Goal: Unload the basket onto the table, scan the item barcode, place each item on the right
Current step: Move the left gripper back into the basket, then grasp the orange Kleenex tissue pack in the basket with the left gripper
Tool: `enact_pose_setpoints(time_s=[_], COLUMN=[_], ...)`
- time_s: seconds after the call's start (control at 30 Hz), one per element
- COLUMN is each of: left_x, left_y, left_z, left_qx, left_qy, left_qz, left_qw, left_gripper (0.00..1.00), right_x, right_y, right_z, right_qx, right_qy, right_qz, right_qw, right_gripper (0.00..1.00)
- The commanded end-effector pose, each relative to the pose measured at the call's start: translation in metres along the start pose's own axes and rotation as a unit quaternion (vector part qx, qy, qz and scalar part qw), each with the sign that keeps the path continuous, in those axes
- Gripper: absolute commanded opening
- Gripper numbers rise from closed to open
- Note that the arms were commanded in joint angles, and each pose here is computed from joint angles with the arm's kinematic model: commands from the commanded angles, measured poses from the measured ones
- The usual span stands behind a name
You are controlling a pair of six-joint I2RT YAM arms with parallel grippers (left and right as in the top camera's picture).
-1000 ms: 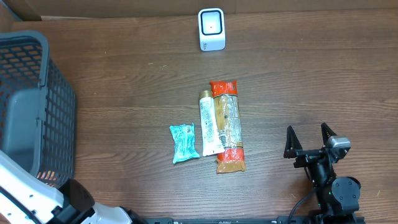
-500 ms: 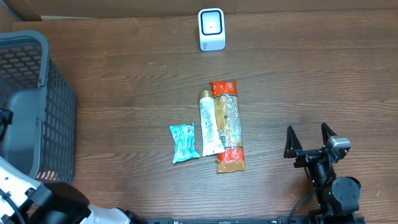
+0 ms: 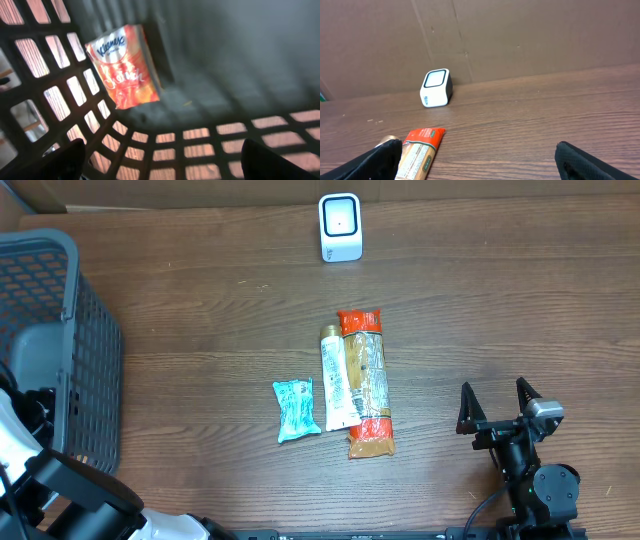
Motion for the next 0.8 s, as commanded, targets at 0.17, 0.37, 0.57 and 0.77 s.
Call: enact_pose_setpoints(time_s=[0.17,0.37,0.57,0.77], left_x=[0.012,0.017,0.021,0.021], left_y=[-0.001,0.001,0.008,0.005], left_z=[0.030,0.044,0.052,0.063], left_qx=[-0.026,-0.033,-0.048,-0.049], left_qy=[0.051,0.053,0.056,0.051], left_qz=[-0.008,-0.016,-0.027,-0.028], left_qw=[0.998,0.998,0.997,0.997], left_gripper=[0.89,0.82,0.75,0.70], right_x=[-0.001,-0.001,-0.001,-0.001], right_y=[-0.002,-0.002,-0.002,-0.002], right_z=[0.000,0.000,0.000,0.000], right_qx=[-0.002,-0.002,-0.002,-0.002], right_qy=[-0.005,-0.005,-0.005,-0.005], right_qz=[-0.001,-0.001,-0.001,0.000], right_qw=[1.000,1.000,1.000,1.000], right_gripper=[1.00,1.00,1.00,1.00])
Point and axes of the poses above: each gripper's point midway between its finger pads, its own z axis out along the fingers, its own x axis along the line the jaws close on, y = z × x, the point moved 10 cm from there along -z, back along the fingers, and after that the axes turned 14 degrees about -z, right-handed, at the moved point
